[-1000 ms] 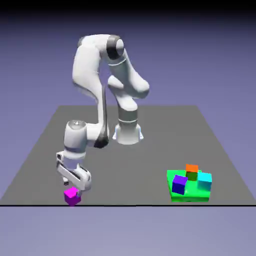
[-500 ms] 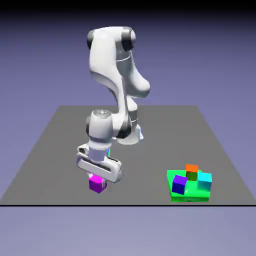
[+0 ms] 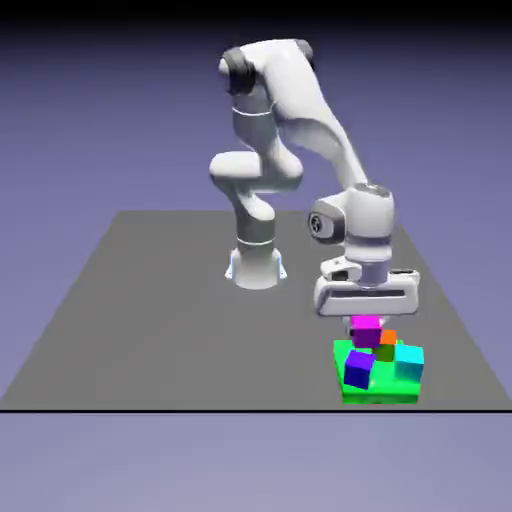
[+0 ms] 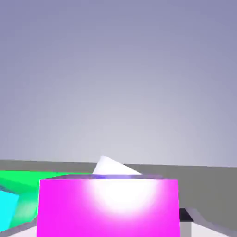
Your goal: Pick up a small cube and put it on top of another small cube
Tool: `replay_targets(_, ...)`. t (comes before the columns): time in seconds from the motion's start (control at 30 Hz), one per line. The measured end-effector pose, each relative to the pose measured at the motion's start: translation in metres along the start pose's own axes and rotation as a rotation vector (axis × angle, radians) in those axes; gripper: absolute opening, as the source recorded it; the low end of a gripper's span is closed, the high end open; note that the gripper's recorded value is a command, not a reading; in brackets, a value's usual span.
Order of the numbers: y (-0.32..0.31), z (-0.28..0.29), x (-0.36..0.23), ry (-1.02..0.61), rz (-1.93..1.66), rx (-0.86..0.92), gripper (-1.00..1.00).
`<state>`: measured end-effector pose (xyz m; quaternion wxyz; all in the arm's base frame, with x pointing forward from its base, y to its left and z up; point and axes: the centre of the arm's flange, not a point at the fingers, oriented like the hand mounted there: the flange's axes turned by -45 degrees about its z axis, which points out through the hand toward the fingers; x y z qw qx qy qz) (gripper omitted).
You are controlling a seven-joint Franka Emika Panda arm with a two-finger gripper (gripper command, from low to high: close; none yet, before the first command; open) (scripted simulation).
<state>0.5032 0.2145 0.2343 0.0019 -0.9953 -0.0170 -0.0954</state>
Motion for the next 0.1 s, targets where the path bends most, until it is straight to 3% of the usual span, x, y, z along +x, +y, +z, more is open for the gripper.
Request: replay_targets(0.1,0.0,-0.015,0.002,0.001,0.002,-0.001,1.0)
